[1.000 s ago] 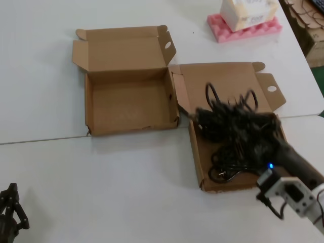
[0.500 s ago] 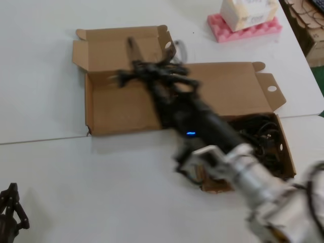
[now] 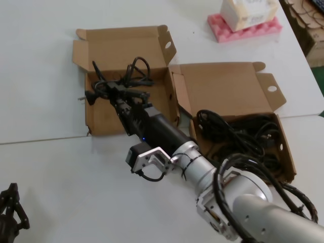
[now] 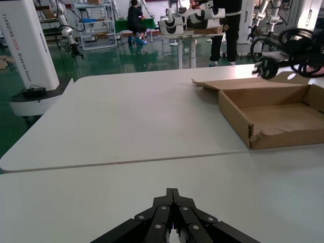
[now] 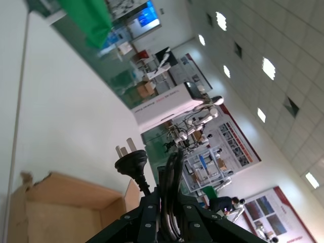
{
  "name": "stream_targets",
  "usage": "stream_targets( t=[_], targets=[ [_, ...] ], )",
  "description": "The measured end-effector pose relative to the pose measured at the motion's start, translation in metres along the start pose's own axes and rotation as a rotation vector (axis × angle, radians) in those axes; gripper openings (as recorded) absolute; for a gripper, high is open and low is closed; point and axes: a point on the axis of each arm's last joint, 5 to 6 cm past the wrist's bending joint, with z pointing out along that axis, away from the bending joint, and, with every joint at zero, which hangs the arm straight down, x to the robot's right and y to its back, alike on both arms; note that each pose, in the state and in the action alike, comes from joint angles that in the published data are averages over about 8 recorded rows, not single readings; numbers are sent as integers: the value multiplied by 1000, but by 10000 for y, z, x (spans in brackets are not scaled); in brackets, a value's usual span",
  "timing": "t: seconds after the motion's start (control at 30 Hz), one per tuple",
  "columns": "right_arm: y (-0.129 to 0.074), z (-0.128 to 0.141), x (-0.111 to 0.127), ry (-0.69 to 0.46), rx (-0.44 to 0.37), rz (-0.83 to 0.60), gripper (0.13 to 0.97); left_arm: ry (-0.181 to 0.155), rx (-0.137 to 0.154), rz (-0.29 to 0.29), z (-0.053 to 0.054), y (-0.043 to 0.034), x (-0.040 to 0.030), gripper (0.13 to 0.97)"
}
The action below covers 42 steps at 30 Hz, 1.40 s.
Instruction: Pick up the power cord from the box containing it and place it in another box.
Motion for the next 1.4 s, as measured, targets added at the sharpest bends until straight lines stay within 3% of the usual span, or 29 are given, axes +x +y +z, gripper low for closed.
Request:
stream_targets(
  t=[0.47, 0.87, 1.1, 1.4],
  targets=[
    [222, 119, -188, -61, -82, -130, 203, 0, 0, 0, 0, 0, 0, 163],
    [335, 100, -162, -78, -139, -122, 325, 0, 0, 0, 0, 0, 0, 163],
    [385, 82, -11, -68, -183, 1, 434, 0, 0, 0, 0, 0, 0, 163],
    [479, 104, 479, -79, -281, 327, 632, 0, 0, 0, 0, 0, 0, 163]
  ],
)
